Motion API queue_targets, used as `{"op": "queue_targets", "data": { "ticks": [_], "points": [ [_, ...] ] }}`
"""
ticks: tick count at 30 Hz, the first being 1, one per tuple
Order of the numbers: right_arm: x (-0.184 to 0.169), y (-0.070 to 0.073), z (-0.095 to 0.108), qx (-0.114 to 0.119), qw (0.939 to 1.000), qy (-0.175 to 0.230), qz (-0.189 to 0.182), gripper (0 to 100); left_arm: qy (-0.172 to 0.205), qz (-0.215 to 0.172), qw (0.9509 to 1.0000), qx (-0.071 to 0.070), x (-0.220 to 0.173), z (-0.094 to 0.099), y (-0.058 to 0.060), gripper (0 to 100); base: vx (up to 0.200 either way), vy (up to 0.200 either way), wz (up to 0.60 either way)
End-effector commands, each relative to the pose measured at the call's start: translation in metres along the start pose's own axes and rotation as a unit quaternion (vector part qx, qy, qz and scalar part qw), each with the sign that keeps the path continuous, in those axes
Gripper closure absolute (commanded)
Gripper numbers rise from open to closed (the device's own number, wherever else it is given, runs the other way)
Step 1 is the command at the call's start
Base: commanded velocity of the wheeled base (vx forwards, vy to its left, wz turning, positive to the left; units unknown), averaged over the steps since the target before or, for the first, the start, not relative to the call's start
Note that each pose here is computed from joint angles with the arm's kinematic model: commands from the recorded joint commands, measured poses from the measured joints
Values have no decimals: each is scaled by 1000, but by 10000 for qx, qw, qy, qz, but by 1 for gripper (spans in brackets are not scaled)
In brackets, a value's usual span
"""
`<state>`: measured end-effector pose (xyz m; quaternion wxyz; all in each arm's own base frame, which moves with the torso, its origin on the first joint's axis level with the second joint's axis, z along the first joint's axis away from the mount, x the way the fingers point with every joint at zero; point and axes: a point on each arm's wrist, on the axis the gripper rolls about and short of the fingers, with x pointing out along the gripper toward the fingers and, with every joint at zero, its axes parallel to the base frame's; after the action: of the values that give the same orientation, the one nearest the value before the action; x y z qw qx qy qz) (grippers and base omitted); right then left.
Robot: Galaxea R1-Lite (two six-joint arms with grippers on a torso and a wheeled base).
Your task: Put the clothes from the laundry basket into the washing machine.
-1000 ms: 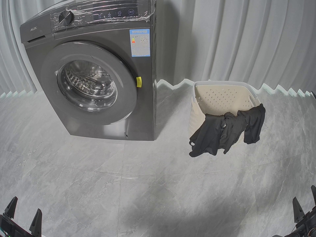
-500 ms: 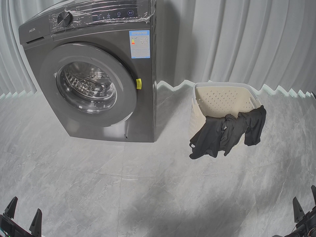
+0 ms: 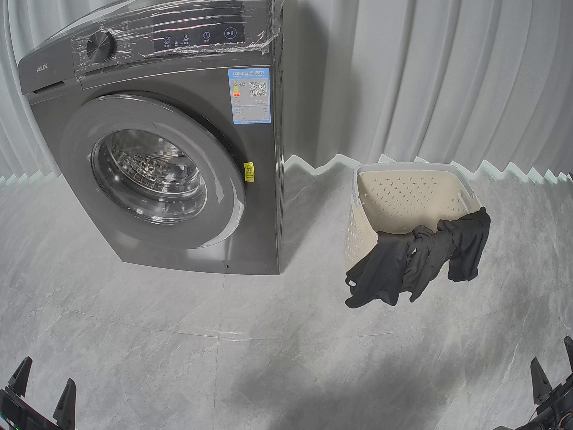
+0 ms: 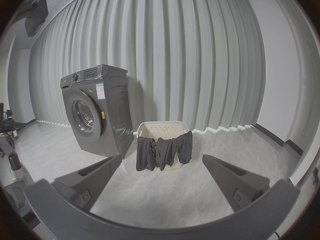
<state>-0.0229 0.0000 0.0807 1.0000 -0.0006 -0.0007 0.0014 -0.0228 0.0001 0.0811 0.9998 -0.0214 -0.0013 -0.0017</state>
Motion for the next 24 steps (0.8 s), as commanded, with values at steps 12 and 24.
{"op": "queue_targets", "data": {
  "ticks": [12,24],
  "points": [
    [0,0,-5,-1,10000,7,-6,0,6,2,10000,-1,0,-5,0,0,0,0,-150],
    [0,0,-5,6,10000,7,-6,0,-2,9,10000,-1,0,-5,0,0,0,-133,0]
  ]
}}
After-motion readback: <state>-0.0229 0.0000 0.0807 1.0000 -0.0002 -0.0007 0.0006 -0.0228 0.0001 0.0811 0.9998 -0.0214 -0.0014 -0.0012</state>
